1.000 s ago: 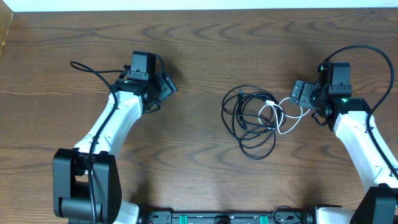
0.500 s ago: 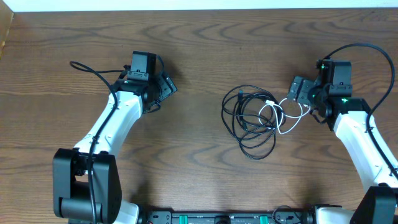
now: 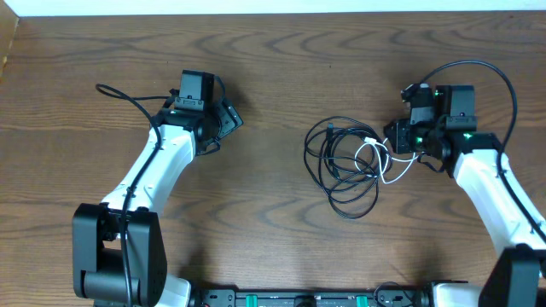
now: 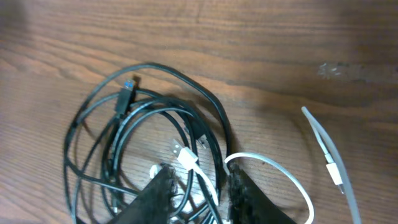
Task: Untangle cables
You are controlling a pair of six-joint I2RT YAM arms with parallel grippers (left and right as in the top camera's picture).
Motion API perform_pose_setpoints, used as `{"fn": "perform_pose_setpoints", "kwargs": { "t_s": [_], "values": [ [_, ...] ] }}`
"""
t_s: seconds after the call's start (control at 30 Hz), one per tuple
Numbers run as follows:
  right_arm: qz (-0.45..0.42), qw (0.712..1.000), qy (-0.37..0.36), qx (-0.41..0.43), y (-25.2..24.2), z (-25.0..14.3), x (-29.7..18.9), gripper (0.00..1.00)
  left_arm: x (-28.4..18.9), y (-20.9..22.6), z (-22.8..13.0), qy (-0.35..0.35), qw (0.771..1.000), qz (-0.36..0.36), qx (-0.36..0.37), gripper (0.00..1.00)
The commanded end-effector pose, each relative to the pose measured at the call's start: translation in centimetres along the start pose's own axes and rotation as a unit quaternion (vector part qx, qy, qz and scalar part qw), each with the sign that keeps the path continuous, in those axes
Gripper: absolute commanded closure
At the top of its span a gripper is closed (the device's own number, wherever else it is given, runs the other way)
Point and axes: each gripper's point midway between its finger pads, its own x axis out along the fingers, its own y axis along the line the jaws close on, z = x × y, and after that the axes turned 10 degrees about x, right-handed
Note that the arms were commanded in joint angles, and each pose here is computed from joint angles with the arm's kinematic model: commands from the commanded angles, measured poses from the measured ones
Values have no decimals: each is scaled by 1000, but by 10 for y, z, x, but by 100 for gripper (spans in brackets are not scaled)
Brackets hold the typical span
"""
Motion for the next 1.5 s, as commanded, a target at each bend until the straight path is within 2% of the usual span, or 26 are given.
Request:
{"fn": "perform_pose_setpoints", "kwargs": {
  "t_s": [0.0, 0.2, 0.37, 0.6, 0.73, 0.97, 1.1, 1.13, 1.2, 1.47],
  "values": [
    [-6, 998, 27, -52, -7, -10, 18, 63, -1, 1, 3, -6, 1000, 6, 7, 18],
    [-5, 995, 64, -72, -16, -26, 43, 61, -1, 1, 3, -6, 1000, 6, 7, 18],
    [44, 994, 75, -69, 1, -33, 48, 59, -1, 1, 3, -6, 1000, 6, 7, 18],
    [30, 989, 94, -112, 10, -45, 53, 62, -1, 1, 3, -6, 1000, 6, 7, 18],
    [-1, 989, 90, -121, 3, -43, 55, 70, -1, 1, 3, -6, 1000, 6, 7, 18],
    [10, 991, 69, -117, 8, -33, 56, 99, -1, 1, 3, -6, 1000, 6, 7, 18],
    [10, 991, 65, -118, 9, -31, 57, 97, -1, 1, 3, -6, 1000, 6, 7, 18],
    [10, 991, 67, -118, 8, -32, 57, 84, -1, 1, 3, -6, 1000, 6, 7, 18],
    [10, 990, 74, -117, 8, -35, 56, 72, -1, 1, 3, -6, 1000, 6, 7, 18],
    [9, 989, 94, -115, 4, -56, 60, 71, -1, 1, 3, -6, 1000, 6, 7, 18]
  ]
}}
